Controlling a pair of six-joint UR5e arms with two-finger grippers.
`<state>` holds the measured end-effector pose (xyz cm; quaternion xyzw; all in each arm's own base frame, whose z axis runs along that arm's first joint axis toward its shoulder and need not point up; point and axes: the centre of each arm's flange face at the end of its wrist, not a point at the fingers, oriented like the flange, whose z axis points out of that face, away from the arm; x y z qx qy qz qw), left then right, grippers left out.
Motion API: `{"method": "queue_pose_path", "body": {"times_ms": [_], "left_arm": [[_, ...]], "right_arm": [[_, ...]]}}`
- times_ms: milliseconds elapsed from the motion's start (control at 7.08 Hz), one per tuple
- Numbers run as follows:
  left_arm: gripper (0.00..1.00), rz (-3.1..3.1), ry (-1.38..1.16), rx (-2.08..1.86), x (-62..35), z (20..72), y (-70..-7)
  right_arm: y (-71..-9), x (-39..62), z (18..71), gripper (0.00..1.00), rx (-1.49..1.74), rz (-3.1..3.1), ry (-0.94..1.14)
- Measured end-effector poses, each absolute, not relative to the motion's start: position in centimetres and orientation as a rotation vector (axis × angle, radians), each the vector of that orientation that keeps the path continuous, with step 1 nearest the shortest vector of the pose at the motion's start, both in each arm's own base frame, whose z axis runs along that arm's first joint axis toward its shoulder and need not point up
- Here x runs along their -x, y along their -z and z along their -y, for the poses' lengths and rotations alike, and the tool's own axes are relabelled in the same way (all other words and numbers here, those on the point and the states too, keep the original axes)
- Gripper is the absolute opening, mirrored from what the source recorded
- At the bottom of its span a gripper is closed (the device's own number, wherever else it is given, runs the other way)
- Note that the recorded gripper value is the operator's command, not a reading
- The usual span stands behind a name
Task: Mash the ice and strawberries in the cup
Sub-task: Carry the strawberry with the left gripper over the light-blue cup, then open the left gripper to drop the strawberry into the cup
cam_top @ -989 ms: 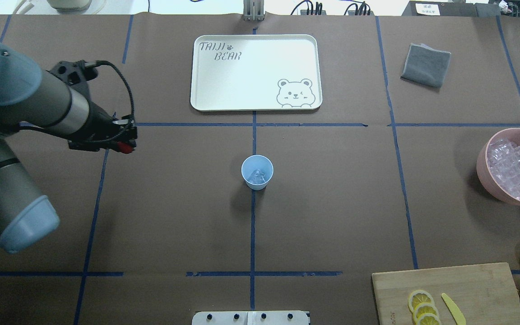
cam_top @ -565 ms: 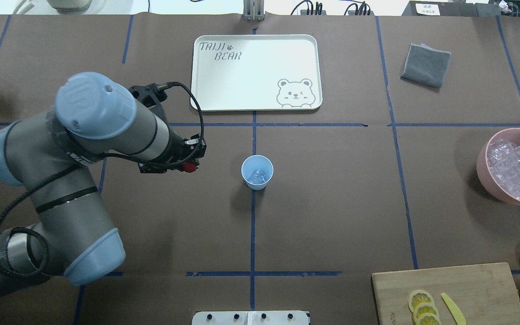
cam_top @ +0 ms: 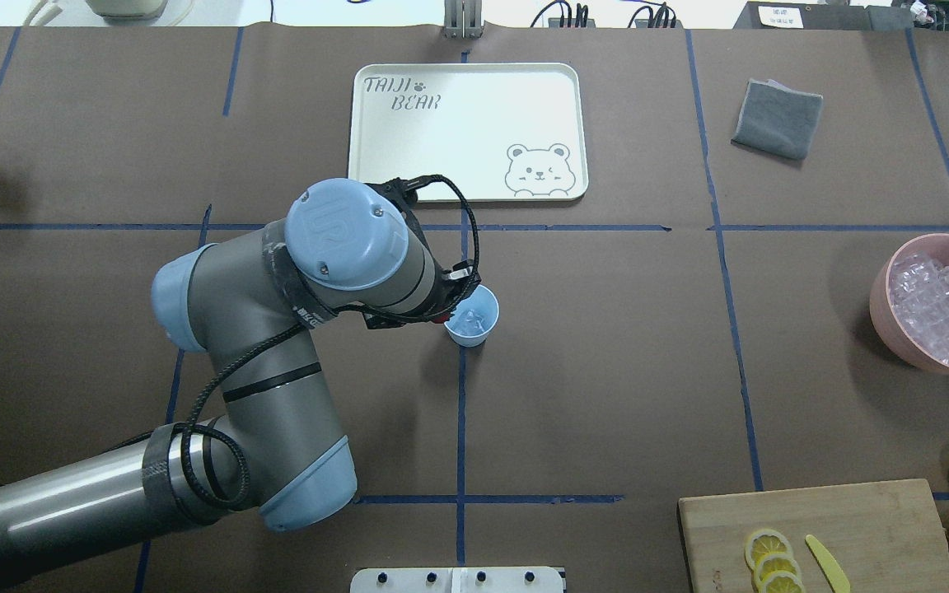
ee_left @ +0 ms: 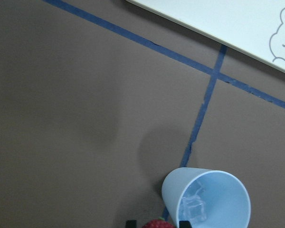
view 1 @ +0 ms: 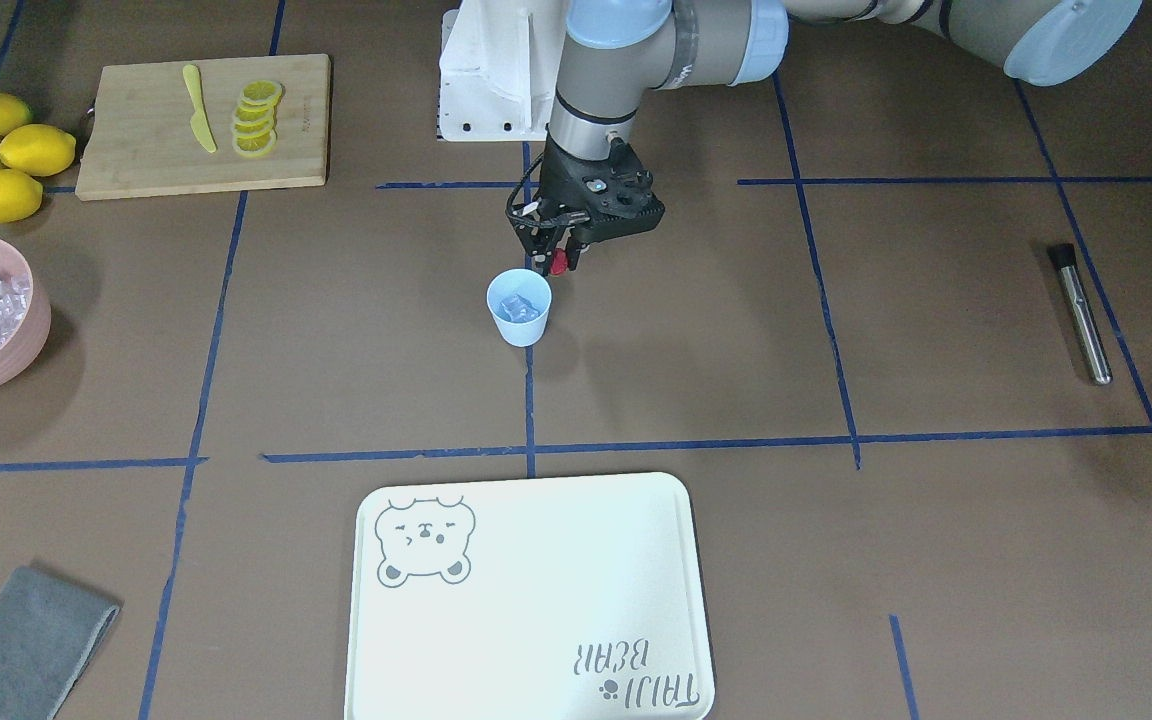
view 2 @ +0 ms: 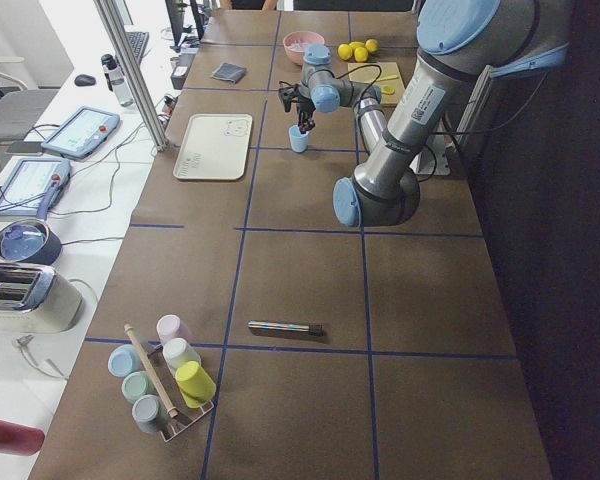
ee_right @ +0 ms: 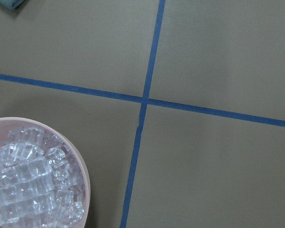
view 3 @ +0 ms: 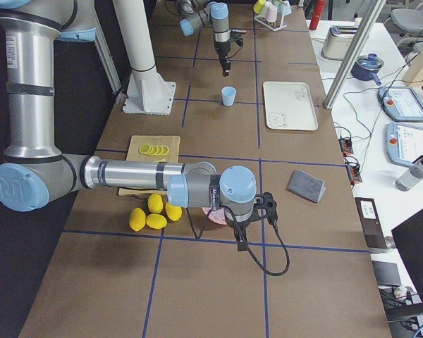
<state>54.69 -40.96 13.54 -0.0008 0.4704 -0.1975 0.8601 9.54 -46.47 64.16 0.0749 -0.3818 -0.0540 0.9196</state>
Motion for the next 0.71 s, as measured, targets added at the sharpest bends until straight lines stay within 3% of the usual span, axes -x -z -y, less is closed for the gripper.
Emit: {"method": "queue_pose_path", "body": {"times_ms": [282,424,565,706], "left_arm": [[0.01,-1.006,0.413,-0.005,-56.7,41.8,-13.2],[0.16,-1.015,0.411,-0.007,-57.2,42.1,-13.3],[0.75,-1.022,0.41,-0.009,-57.4,42.2,-13.3],[1.0,-1.026,0.407,-0.012,-57.5,42.3,-13.4]], "right_arm": [[-64.1,-9.5,46.5,0.99,-0.155,0.784,0.111],[-64.1,-9.6,46.5,0.99,-0.155,0.784,0.11],[-64.1,-9.6,46.6,0.99,-0.155,0.784,0.109],[-64.0,-9.5,46.6,0.99,-0.154,0.784,0.106]]}}
